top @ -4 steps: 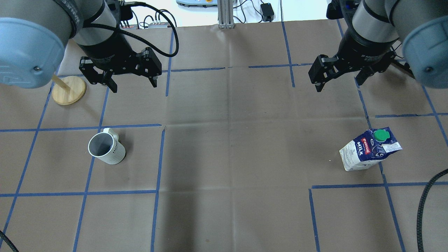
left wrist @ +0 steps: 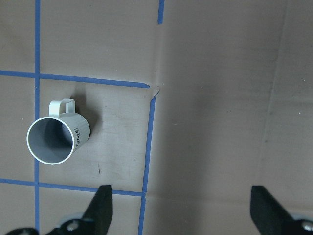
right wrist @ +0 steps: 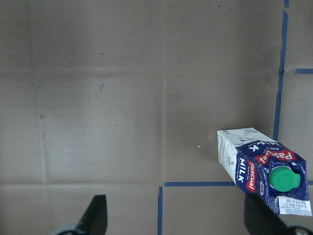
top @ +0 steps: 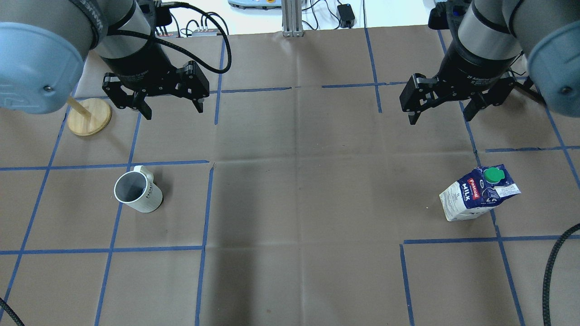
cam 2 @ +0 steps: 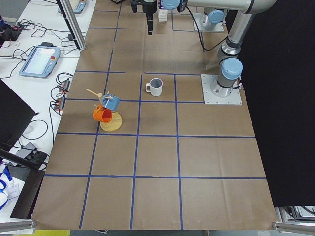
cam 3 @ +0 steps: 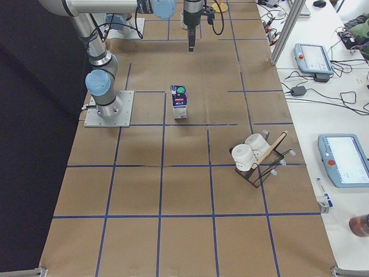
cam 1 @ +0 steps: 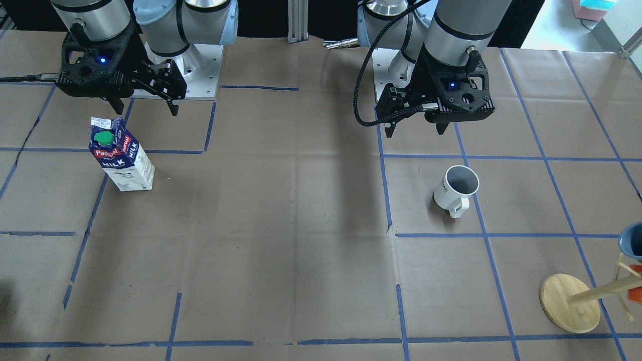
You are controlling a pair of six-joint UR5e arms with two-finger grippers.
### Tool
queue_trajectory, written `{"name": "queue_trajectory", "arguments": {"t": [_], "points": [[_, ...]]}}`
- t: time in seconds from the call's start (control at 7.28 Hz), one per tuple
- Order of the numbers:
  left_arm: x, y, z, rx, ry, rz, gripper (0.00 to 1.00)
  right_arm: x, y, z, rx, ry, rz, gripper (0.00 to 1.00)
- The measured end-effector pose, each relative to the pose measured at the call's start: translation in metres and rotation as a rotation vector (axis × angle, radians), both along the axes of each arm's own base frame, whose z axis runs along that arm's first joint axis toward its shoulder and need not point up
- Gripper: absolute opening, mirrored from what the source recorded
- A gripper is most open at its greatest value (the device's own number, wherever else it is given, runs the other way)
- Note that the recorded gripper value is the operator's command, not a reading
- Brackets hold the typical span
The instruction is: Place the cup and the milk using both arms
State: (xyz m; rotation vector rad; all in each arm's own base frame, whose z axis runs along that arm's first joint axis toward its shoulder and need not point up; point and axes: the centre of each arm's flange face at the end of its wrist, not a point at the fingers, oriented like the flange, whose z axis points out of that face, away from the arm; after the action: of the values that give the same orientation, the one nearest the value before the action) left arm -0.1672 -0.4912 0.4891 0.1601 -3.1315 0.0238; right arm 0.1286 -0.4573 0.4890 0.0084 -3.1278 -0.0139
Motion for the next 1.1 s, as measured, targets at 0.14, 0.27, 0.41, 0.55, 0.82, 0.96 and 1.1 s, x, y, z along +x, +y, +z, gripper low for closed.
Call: {"name": "queue_trajectory", "arguments": {"t": [0.14,0.27,0.41,0.55,0.82,0.96,1.1], "points": [[0.0,0.0,-0.001,0.002,0.0,-0.001,1.0,0.0,0.001,-0.001,0.001,-0.002,-0.002,1.0],[0.0,0.001,-0.002,0.004,0.0,-0.003,1.0,0.001,0.001,-0.001,0.003,-0.004,-0.002,1.0],[0.0,0.003,-0.004,0.007,0.0,-0.008,1.0,0.001,0.001,-0.002,0.004,-0.004,-0.001,1.0],[0.0,0.005,-0.005,0.011,0.0,-0.012,1.0,0.001,0.001,-0.002,0.005,-0.004,-0.001,1.0],[0.002,0.007,-0.008,0.017,0.0,-0.013,1.0,0.001,0.001,-0.003,0.007,-0.003,-0.001,1.0],[0.003,0.008,-0.011,0.024,-0.001,-0.012,1.0,0.001,0.001,-0.003,0.008,-0.003,-0.001,1.0],[0.004,0.011,-0.016,0.037,-0.002,-0.011,1.0,0.001,0.001,-0.003,0.008,-0.003,-0.001,1.0]]}}
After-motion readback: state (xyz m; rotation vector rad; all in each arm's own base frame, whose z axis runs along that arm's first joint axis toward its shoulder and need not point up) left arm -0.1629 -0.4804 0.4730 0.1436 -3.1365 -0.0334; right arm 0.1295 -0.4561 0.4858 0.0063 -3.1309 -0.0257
